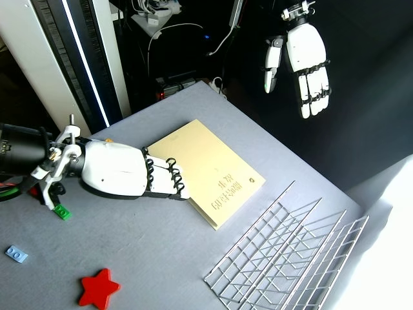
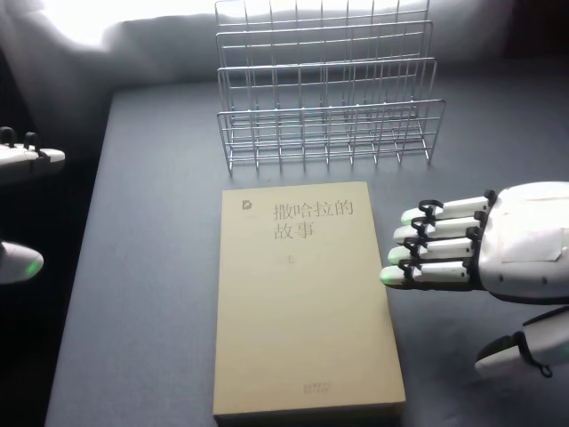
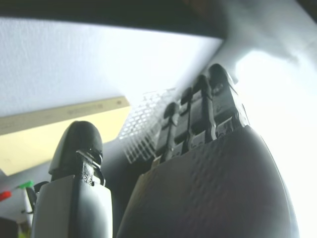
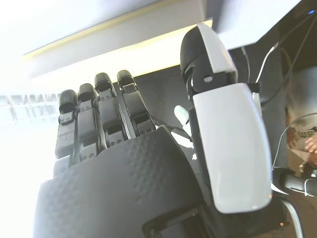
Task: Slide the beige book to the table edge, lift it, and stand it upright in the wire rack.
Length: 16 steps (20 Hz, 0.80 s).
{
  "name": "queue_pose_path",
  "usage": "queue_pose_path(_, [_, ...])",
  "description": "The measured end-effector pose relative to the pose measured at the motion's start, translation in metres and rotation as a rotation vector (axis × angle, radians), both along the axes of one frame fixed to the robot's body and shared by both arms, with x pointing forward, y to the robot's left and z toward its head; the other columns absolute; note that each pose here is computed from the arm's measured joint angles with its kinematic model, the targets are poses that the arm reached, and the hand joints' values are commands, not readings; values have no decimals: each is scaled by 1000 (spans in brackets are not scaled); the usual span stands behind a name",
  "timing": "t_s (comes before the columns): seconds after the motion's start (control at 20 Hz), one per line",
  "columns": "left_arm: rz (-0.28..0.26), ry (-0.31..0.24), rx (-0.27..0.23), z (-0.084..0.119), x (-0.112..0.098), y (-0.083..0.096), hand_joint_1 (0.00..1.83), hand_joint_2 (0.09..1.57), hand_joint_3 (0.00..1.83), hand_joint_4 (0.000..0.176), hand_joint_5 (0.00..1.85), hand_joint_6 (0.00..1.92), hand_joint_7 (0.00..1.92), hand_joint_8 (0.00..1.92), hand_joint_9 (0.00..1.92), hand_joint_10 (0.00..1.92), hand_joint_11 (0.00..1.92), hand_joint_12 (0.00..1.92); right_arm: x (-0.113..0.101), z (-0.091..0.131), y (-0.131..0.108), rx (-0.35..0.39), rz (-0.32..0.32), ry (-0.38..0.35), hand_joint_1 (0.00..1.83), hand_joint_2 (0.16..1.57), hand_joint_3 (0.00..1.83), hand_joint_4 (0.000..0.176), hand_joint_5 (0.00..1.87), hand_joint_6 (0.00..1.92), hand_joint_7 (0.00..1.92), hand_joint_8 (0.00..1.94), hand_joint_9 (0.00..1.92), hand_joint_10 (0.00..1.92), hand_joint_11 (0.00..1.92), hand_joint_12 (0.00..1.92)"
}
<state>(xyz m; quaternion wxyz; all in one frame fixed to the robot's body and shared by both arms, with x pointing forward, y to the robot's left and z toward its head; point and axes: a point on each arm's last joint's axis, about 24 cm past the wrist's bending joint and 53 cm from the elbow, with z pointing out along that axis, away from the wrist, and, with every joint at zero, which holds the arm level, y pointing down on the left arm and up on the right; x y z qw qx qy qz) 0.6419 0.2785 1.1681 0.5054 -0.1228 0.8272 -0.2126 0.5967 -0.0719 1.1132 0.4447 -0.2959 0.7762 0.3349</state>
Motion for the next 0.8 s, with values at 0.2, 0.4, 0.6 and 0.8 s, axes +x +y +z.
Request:
queue_pose_path(0.2, [19, -3, -2, 1, 1, 3, 432, 1263, 7, 64, 5, 0, 11, 0, 9, 0, 0, 68, 6, -11, -11, -47, 0, -9, 238, 1216, 5, 0, 81, 18, 84, 13, 35, 12, 0, 0])
queue_pose_path(0.4, [8, 1, -7, 0, -1, -3, 412, 1260, 2, 54, 30, 5, 28, 3, 12, 0, 0, 22, 2, -23, -7, -66, 35, 9, 206, 1214, 2, 0, 73, 10, 64, 0, 29, 6, 0, 0])
queue_pose_path(0.6, [16, 3, -15, 0, -2, -3, 381, 1276, 6, 61, 0, 0, 9, 3, 2, 1, 0, 0, 1, -27, 3, -60, 48, 15, 242, 1218, 2, 0, 27, 0, 21, 0, 0, 0, 0, 0])
queue_pose_path(0.8, [44, -2, -16, 1, 0, 3, 379, 1283, 8, 48, 1, 0, 4, 2, 0, 0, 1, 0, 3, -26, 14, -54, 50, 9, 255, 1215, 0, 0, 25, 6, 25, 7, 0, 0, 0, 0])
